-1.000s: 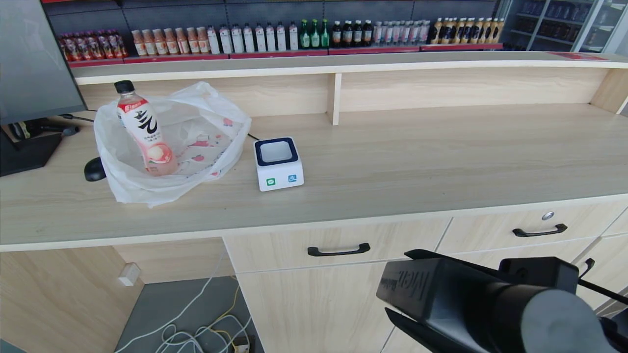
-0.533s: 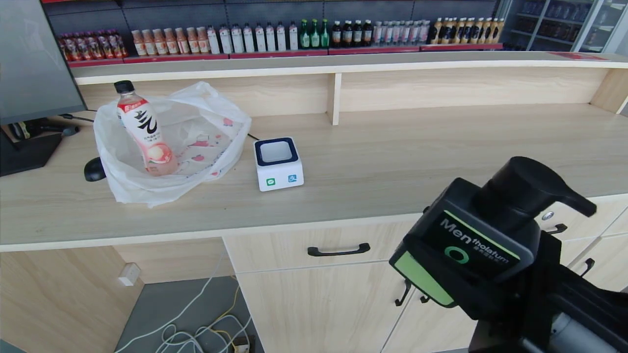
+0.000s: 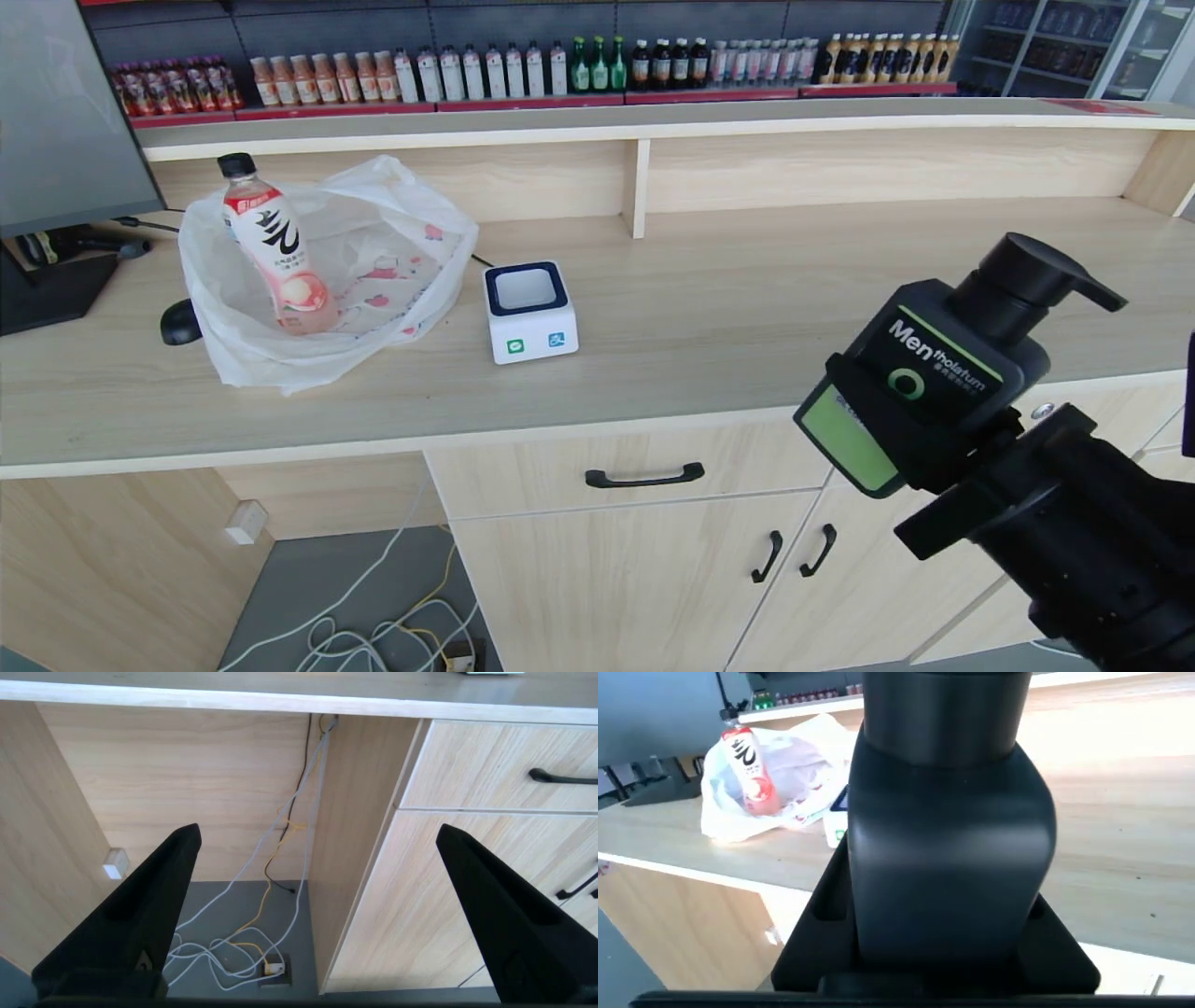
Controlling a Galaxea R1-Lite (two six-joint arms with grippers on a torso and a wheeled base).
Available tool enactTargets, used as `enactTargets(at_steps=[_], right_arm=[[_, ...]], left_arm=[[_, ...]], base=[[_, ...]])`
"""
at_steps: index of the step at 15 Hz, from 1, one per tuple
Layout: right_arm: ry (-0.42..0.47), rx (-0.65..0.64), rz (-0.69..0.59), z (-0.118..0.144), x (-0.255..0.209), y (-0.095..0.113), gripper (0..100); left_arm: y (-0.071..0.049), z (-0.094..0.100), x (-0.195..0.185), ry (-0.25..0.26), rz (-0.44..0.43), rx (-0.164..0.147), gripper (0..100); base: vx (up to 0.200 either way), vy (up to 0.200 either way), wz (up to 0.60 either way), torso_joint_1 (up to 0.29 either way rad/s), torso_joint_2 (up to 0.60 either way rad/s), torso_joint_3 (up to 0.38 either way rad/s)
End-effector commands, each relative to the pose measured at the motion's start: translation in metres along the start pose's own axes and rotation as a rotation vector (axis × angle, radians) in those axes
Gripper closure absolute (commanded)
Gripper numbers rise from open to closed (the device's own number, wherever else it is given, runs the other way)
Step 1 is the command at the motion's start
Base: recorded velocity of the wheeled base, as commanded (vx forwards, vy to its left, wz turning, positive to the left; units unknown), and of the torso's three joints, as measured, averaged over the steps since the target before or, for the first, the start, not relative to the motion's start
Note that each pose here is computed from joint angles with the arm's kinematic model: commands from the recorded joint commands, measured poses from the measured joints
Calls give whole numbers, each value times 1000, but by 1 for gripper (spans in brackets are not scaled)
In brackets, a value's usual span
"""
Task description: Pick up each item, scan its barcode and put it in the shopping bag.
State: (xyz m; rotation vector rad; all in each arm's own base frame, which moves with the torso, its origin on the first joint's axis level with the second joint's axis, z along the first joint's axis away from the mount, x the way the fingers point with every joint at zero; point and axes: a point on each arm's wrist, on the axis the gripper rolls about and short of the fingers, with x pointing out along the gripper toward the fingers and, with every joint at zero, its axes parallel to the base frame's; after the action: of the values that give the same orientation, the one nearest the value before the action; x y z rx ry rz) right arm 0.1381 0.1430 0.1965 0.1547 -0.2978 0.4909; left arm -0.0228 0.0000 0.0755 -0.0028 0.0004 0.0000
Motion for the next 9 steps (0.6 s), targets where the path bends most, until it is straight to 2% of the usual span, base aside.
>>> enactTargets(at_steps=[1, 2, 5, 7, 9], right_arm=[[-9, -54, -159, -2, 13, -33, 100], [-12, -67, -196, -2, 14, -41, 100], [7, -87, -194, -7, 15, -47, 100], [-70, -99, -169, 7, 31, -46, 100], [-70, -110, -202, 10, 19, -55, 100]], left_arm=[[0, 0, 0, 0, 0, 0, 0], [0, 0, 0, 0, 0, 0, 0], [0, 0, 0, 1, -2, 3, 0], [0, 0, 0, 0, -2, 1, 0], [0, 0, 0, 0, -2, 0, 0]], base=[[0, 0, 0, 0, 0, 0], [0, 0, 0, 0, 0, 0], [0, 0, 0, 0, 0, 0], [0, 0, 0, 0, 0, 0], [0, 0, 0, 0, 0, 0]])
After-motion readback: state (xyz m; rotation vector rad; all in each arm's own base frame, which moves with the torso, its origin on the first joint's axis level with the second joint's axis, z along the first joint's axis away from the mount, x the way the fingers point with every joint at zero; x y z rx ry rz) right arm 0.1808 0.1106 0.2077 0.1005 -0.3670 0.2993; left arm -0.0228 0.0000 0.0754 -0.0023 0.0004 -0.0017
